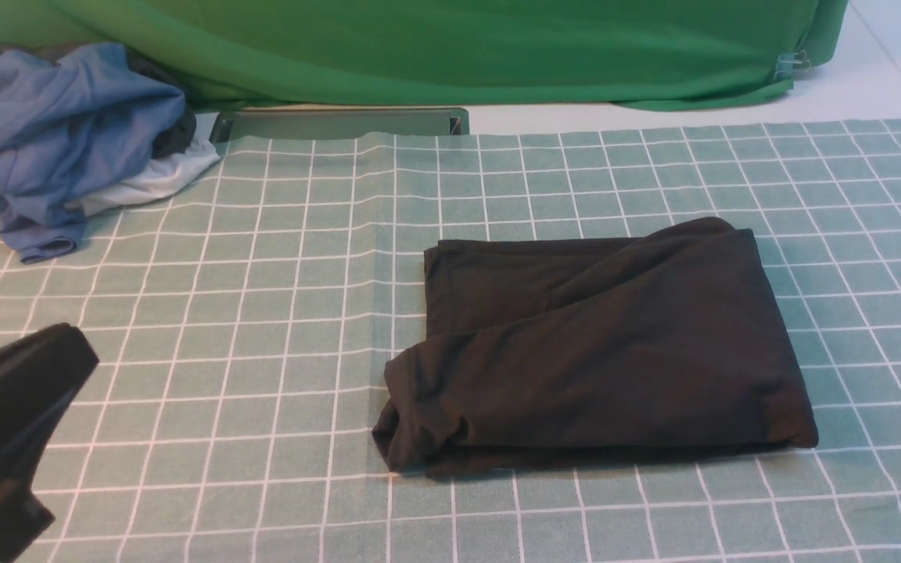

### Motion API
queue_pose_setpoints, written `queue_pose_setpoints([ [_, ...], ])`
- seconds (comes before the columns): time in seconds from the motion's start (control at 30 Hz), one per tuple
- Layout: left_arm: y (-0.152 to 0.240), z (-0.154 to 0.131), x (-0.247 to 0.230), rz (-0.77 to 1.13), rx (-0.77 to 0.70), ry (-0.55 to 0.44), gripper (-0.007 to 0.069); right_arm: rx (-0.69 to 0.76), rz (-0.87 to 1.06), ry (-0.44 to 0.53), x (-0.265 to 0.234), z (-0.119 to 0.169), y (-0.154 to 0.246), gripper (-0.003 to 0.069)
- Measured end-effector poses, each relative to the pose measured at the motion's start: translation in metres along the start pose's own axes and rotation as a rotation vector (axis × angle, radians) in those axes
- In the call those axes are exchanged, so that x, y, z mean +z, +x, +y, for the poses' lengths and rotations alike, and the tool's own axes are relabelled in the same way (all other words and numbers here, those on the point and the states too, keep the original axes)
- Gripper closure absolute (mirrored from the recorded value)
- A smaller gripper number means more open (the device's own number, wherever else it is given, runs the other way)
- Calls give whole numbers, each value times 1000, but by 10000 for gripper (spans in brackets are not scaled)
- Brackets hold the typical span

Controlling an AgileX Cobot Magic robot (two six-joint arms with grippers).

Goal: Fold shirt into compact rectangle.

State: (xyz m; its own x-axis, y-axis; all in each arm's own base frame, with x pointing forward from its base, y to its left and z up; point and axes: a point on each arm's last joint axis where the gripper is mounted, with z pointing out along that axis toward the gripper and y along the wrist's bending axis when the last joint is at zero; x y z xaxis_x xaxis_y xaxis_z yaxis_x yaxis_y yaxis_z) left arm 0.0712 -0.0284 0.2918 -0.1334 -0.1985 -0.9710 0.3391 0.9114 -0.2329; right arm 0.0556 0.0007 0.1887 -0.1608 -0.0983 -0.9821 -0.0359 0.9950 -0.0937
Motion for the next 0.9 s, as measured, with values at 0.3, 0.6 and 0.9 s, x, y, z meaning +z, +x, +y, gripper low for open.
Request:
queue_pose_setpoints([
  [0.3,72,31,-14,-58,-107,-210,590,0,0,0,0,0,0,441],
  [0.6,93,42,-19,-29,-141,-344,590,0,0,0,0,0,0,425],
  [0.9,96,43,-19,9,-139,-358,590,0,0,0,0,0,0,424],
])
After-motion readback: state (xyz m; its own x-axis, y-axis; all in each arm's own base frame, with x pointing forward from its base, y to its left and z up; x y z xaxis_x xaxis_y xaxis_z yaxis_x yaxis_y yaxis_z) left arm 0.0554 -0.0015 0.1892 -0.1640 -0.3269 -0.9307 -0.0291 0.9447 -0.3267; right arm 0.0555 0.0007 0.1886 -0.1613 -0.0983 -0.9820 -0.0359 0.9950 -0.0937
